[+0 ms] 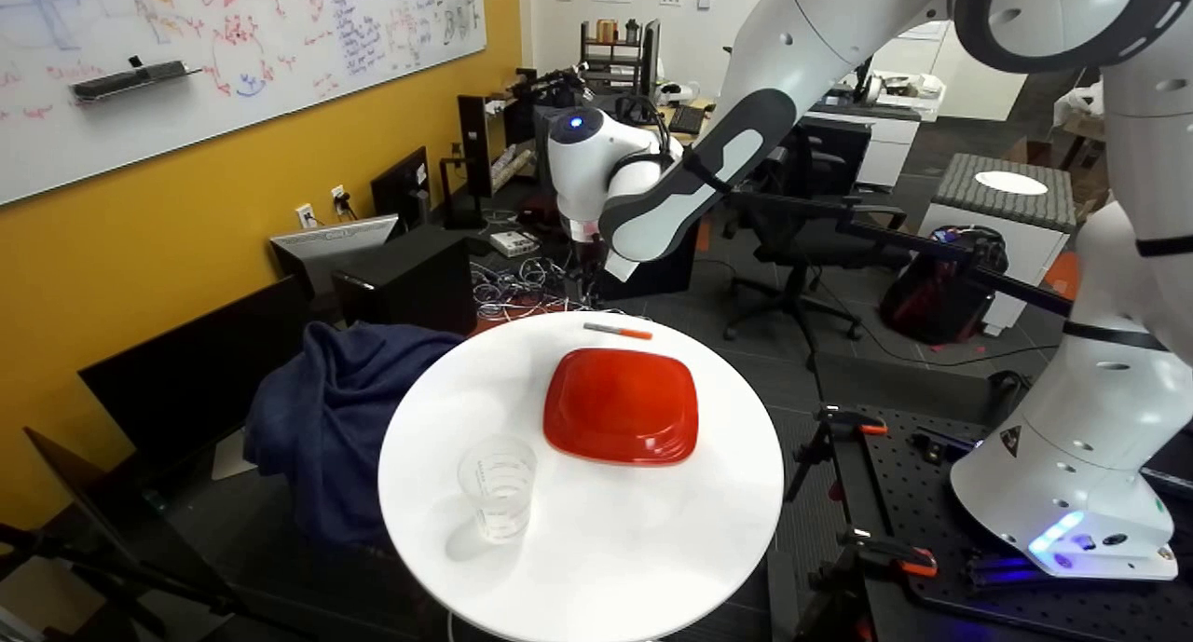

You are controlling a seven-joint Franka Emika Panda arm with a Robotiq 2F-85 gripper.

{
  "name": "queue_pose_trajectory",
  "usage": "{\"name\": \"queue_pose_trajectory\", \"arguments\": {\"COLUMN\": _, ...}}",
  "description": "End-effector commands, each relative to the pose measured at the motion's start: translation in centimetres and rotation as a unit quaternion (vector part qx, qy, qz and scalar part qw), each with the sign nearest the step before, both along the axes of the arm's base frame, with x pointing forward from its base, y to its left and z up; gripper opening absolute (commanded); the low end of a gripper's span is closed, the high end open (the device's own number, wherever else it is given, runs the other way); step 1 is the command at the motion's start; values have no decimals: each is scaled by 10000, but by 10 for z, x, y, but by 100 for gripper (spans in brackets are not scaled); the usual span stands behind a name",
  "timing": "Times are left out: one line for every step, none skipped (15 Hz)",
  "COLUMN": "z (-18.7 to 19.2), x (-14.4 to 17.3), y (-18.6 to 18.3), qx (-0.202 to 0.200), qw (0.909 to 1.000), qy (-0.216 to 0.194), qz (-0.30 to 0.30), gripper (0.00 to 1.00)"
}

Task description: Take the pen out of the cup and put it on the table

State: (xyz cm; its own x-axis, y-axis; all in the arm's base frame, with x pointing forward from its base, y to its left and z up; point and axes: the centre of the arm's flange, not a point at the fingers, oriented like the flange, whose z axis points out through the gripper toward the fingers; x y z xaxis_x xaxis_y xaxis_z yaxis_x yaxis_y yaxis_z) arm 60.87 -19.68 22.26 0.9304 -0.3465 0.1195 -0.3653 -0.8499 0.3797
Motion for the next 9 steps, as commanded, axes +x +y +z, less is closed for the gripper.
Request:
{"name": "queue_pose_trajectory", "arguments": {"z": 15, "x": -16, "y": 17, "qx": -170, "qw": 9991, "qy": -386, "qz": 36, "gripper": 100}}
{"name": "queue_pose_trajectory", "arguments": {"z": 18, "x": -17, "y": 20, "qx": -163, "qw": 9988, "qy": -456, "qz": 72, "gripper": 100}}
{"name": "queue_pose_trajectory", "arguments": {"z": 20, "x": -18, "y": 23, "qx": -194, "qw": 9985, "qy": -505, "qz": 52, "gripper": 100}}
{"name": "queue_pose_trajectory", "arguments": {"z": 21, "x": -19, "y": 25, "qx": -167, "qw": 9983, "qy": -554, "qz": 91, "gripper": 100}}
{"name": "queue_pose_trajectory", "arguments": {"z": 9, "x": -2, "y": 16, "qx": -131, "qw": 9992, "qy": -381, "qz": 86, "gripper": 100}}
{"name": "queue_pose_trajectory", "arguments": {"z": 11, "x": -3, "y": 18, "qx": -128, "qw": 9990, "qy": -411, "qz": 115, "gripper": 100}}
{"name": "queue_pose_trajectory", "arguments": {"z": 12, "x": -4, "y": 20, "qx": -123, "qw": 9990, "qy": -419, "qz": 127, "gripper": 100}}
{"name": "queue_pose_trajectory", "arguments": {"z": 13, "x": -5, "y": 20, "qx": -120, "qw": 9990, "qy": -423, "qz": 127, "gripper": 100}}
{"name": "queue_pose_trajectory", "arguments": {"z": 14, "x": -6, "y": 20, "qx": -119, "qw": 9989, "qy": -428, "qz": 125, "gripper": 100}}
